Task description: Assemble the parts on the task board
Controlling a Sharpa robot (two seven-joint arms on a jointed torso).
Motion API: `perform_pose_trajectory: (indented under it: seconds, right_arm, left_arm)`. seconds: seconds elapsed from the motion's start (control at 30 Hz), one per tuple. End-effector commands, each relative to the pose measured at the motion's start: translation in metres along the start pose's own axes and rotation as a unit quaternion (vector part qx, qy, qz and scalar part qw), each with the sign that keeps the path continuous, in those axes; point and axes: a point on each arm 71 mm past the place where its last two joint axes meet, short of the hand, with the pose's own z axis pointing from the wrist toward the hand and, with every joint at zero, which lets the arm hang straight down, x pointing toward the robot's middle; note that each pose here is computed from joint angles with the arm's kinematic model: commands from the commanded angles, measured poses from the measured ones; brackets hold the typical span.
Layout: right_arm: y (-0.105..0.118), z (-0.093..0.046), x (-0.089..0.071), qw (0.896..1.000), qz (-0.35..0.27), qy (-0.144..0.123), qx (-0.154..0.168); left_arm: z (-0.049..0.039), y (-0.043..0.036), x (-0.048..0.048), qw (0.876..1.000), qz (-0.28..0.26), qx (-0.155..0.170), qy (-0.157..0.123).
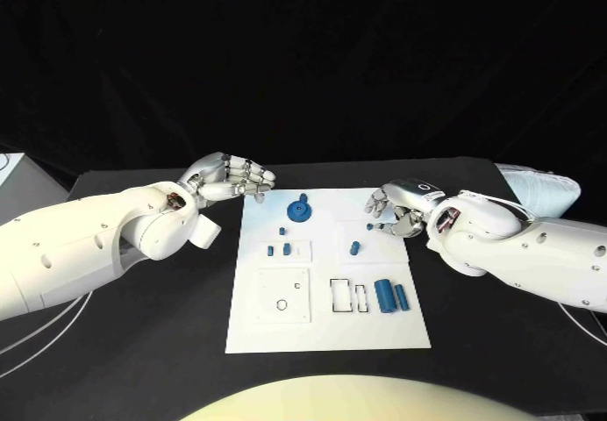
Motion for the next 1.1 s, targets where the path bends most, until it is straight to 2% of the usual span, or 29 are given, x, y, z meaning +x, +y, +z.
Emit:
perform_pose_trajectory:
  seconds: [0.03,0.33,0.83,1.1]
  right_arm:
    - [0.001,0.001,0.006,0.999,-0.036,0.013,0.013]
    - [0.006,0.003,0.017,0.998,-0.048,0.021,0.017]
    - [0.016,0.007,0.025,0.999,-0.049,0.01,-0.001]
    - [0.016,0.009,0.029,0.998,-0.054,0.024,0.001]
  left_arm:
    - [-0.0011,-0.0027,0.001,0.999,-0.029,0.015,0.003]
    - [-0.0024,-0.0029,0.0018,1.0,-0.027,0.011,-0.001]
    - [-0.0031,-0.0036,0.0033,1.0,-0.009,0.012,0.006]
    - [-0.0032,-0.0036,0.0042,1.0,-0.006,0.011,0.009]
